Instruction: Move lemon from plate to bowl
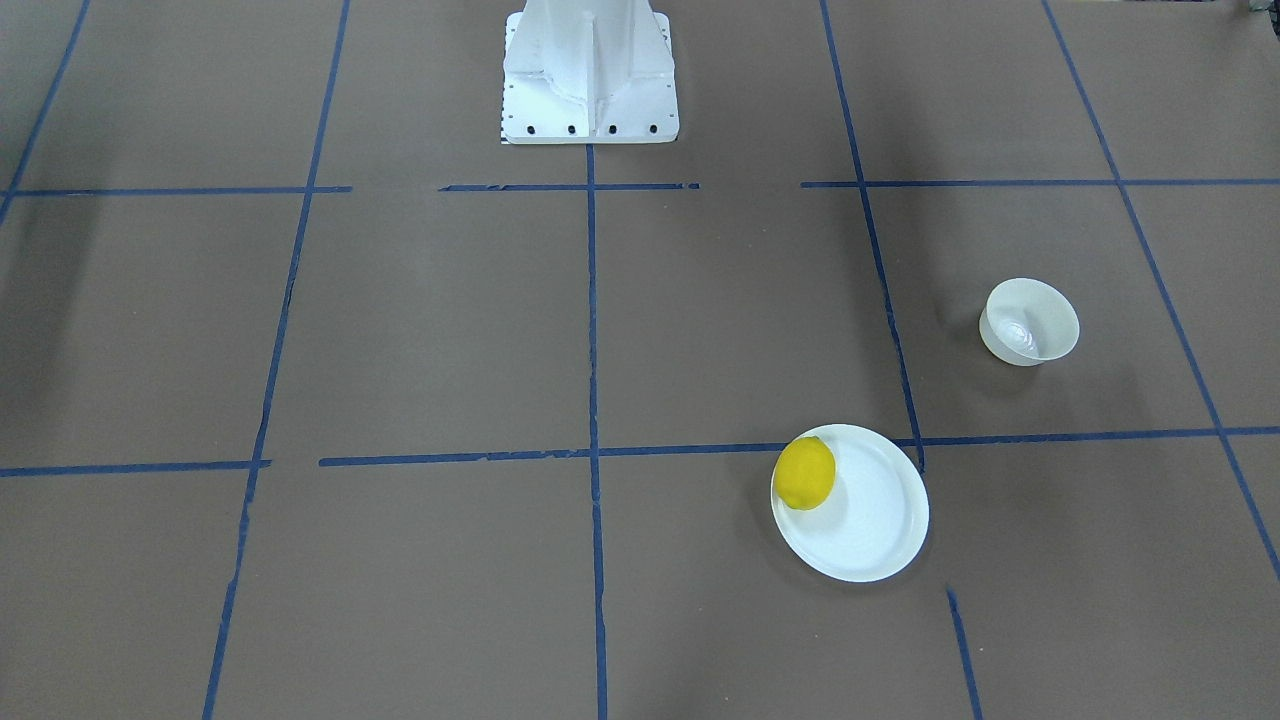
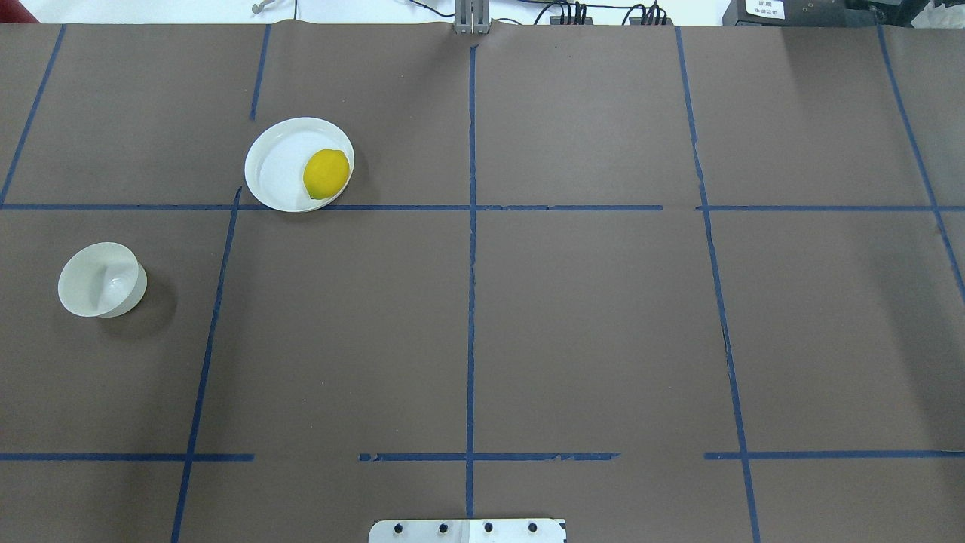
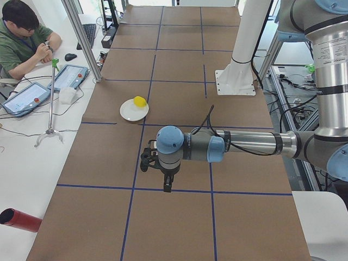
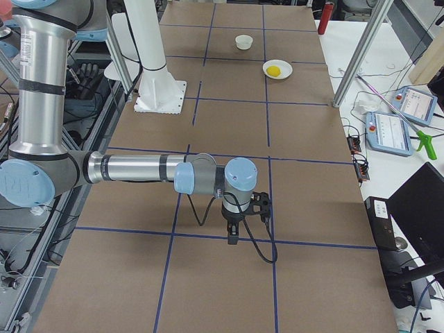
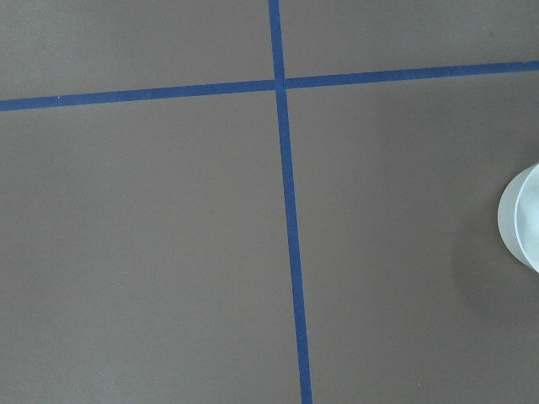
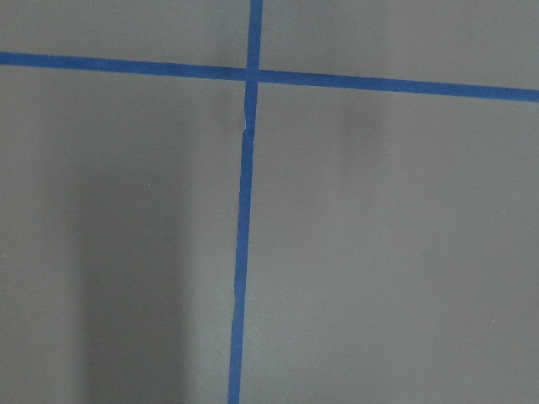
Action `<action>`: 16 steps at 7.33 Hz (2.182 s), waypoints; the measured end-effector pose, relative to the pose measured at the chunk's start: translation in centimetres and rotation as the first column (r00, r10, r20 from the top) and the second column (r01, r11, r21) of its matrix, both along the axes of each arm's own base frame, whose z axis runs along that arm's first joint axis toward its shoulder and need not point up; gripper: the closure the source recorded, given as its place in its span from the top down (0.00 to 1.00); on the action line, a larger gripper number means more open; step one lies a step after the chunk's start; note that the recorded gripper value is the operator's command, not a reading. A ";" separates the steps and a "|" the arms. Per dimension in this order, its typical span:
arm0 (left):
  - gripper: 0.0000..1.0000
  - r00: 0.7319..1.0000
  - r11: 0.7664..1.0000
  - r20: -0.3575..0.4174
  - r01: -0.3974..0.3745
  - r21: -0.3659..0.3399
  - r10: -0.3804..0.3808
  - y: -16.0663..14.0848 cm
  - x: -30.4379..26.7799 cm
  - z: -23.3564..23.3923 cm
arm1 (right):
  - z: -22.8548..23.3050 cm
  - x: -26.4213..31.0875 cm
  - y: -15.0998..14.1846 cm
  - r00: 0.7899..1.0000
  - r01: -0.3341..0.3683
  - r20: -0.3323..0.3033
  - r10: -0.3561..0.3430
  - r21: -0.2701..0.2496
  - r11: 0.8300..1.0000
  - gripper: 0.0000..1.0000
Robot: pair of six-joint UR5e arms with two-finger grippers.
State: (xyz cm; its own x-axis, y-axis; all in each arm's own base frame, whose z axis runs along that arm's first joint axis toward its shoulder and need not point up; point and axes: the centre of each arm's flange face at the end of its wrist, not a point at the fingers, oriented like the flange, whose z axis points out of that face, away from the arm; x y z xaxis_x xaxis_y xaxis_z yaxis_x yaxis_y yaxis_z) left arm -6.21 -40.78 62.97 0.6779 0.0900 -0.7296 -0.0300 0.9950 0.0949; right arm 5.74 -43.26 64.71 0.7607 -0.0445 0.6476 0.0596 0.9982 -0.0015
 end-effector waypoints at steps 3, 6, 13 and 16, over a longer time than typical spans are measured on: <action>1.00 1.000 1.000 -0.001 0.008 0.007 -0.008 -0.2 -0.3 -0.3 | 0.0 0.0 0.0 1.000 0.000 0.000 0.000 0.000 1.000 1.00; 1.00 1.000 0.993 0.000 0.018 0.118 -0.018 -2.0 -0.8 -4.3 | 0.0 0.0 0.0 1.000 0.000 0.000 0.000 0.000 1.000 1.00; 1.00 0.998 0.964 0.011 0.059 0.261 -0.064 -17.1 16.2 -24.8 | 0.0 0.0 0.0 1.000 0.000 0.000 0.000 0.000 1.000 1.00; 1.00 0.994 0.982 -0.024 0.110 0.151 -0.107 -23.0 30.5 -32.4 | 0.0 0.0 0.0 1.000 0.000 0.000 0.000 0.000 1.000 1.00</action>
